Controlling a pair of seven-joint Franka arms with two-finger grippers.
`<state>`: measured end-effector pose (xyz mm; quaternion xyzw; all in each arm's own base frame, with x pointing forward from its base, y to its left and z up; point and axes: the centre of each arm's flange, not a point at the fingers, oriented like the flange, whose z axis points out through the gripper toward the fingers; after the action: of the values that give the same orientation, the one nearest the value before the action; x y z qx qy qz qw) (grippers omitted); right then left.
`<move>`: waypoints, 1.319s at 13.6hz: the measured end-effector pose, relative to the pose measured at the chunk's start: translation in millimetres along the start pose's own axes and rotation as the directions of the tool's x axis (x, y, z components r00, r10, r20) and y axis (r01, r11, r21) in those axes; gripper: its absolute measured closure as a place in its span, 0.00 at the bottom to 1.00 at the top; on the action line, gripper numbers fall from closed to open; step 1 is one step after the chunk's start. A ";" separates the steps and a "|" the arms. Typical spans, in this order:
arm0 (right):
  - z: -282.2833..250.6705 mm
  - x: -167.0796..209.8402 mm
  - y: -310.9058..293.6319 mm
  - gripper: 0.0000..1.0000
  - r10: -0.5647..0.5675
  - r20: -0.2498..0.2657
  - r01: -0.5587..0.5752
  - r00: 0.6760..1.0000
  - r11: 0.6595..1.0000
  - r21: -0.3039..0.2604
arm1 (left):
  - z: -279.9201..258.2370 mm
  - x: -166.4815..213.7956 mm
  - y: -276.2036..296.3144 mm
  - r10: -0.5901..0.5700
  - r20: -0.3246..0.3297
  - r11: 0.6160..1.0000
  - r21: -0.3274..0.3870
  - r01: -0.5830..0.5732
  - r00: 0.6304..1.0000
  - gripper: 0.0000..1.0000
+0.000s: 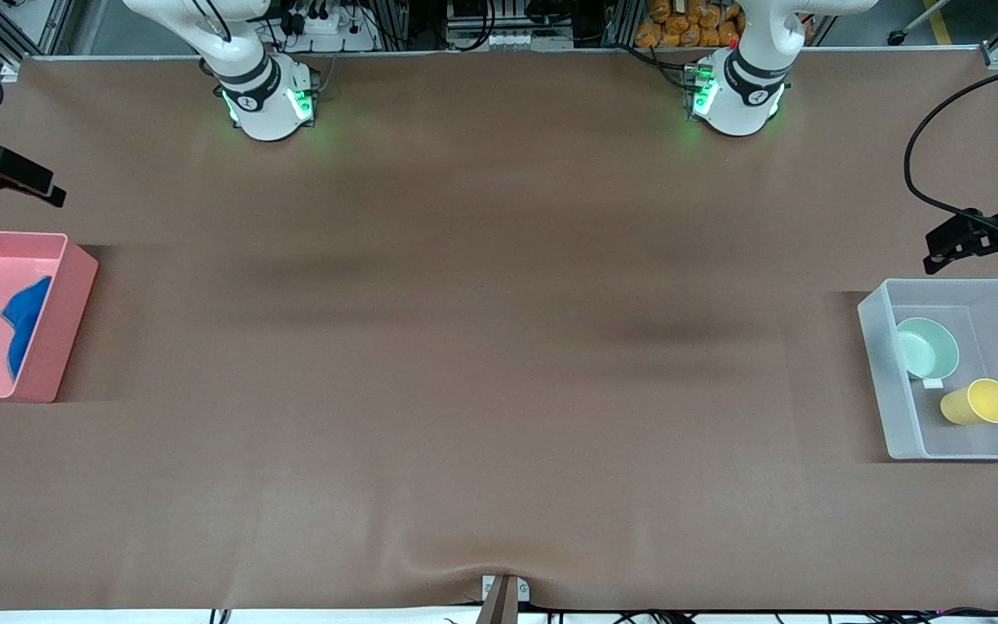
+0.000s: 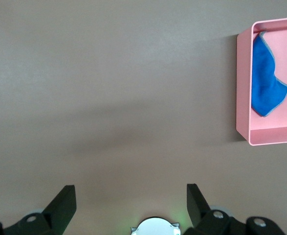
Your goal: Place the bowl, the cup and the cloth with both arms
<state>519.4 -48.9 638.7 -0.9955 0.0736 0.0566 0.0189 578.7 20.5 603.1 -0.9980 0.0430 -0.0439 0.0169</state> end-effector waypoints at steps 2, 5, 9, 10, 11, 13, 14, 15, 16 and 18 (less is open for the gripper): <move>0.2 -0.1 3.7 0.00 0.007 0.002 -0.007 1.000 1.000 0.001 | -4.5 1.6 10.0 0.013 -0.005 1.000 -0.001 -0.013 1.000 0.00; 0.3 -0.2 4.1 0.00 0.008 0.003 -0.008 1.000 1.000 0.001 | -5.5 2.8 44.1 0.001 0.006 1.000 -0.010 -0.001 1.000 0.00; 0.5 -0.1 5.3 0.00 0.010 0.004 -0.010 1.000 1.000 0.001 | -5.3 1.2 46.6 0.000 0.020 1.000 -0.011 0.001 1.000 0.00; 0.9 0.0 5.4 0.00 0.010 0.005 -0.010 1.000 1.000 0.001 | -6.3 1.2 45.9 -0.002 0.019 1.000 -0.011 0.002 1.000 0.00; 1.5 0.1 5.3 0.00 0.010 0.006 -0.010 1.000 1.000 0.001 | -7.2 1.1 45.6 -0.002 0.018 1.000 -0.011 0.002 1.000 0.00; 2.5 0.3 5.4 0.00 0.010 0.008 -0.010 1.000 1.000 0.001 | -6.8 -0.3 46.1 0.002 0.031 1.000 -0.011 -0.002 1.000 0.00; 2.6 0.3 5.3 0.00 0.010 0.009 -0.010 1.000 1.000 0.001 | -6.2 -1.1 46.3 0.002 0.038 1.000 -0.011 -0.002 0.999 0.00; 2.7 0.3 5.1 0.00 0.010 0.009 -0.010 1.000 1.000 0.001 | -5.9 -1.6 46.3 0.003 0.042 1.000 -0.012 -0.002 0.999 0.00; 2.9 0.3 4.9 0.00 0.009 0.010 -0.009 1.000 1.000 0.001 | -5.8 -1.7 46.3 0.003 0.044 1.000 -0.012 -0.002 0.999 0.00; 3.8 0.2 5.0 0.00 0.009 0.012 -0.009 1.000 1.000 0.000 | -5.7 -1.8 46.3 0.003 0.045 1.000 -0.012 -0.002 0.999 0.00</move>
<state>518.5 -53.7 634.8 -0.9948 0.0782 0.0627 0.0194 572.4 -25.6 606.8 -0.9987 0.0440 -0.0214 0.0120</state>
